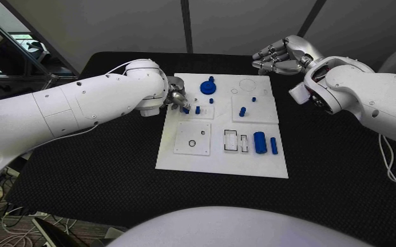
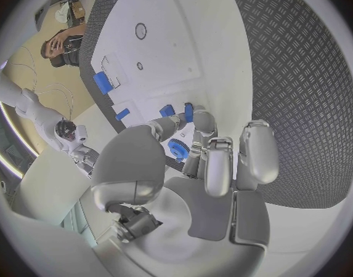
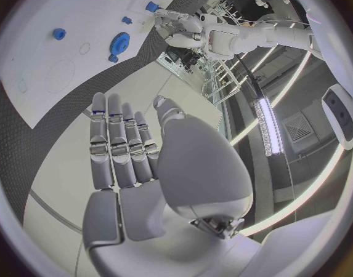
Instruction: Assemble the parts on the task board
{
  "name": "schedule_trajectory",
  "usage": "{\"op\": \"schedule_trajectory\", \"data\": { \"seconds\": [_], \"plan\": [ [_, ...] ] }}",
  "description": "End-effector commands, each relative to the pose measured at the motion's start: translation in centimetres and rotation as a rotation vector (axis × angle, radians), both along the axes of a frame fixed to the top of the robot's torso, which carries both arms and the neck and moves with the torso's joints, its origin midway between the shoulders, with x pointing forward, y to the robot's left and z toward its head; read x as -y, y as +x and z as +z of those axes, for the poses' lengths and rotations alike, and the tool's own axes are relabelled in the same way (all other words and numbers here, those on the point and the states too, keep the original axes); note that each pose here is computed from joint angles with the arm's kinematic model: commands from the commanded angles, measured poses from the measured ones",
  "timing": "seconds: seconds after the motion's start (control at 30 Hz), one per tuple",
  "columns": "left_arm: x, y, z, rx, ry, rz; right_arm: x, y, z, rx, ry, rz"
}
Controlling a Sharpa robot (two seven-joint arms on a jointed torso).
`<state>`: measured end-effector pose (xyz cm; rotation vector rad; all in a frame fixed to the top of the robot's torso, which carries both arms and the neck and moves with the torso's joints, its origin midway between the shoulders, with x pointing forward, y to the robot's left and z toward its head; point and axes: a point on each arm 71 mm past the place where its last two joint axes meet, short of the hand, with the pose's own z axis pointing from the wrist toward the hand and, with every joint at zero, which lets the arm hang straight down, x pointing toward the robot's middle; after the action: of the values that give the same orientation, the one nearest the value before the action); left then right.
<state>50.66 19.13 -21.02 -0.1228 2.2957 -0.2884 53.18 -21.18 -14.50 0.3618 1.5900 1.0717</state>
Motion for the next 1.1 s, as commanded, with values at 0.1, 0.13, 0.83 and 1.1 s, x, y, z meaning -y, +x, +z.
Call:
{"op": "schedule_trajectory", "data": {
  "seconds": [0.1, 0.13, 0.83, 1.1],
  "plan": [
    [0.16, -0.33, -0.80, -0.042, 0.022, -0.011, -0.09, -0.02, 0.12, 0.003, 0.000, 0.008],
    [0.16, -0.30, -0.80, -0.040, 0.021, -0.010, -0.10, -0.02, 0.12, 0.003, 0.000, 0.008],
    [0.08, 0.12, -0.86, -0.025, 0.017, 0.014, -0.07, -0.02, 0.12, 0.003, 0.000, 0.008],
    [-0.36, 0.25, -0.73, -0.003, 0.004, 0.037, -0.04, -0.01, 0.10, 0.002, -0.001, 0.008]
  ]
}}
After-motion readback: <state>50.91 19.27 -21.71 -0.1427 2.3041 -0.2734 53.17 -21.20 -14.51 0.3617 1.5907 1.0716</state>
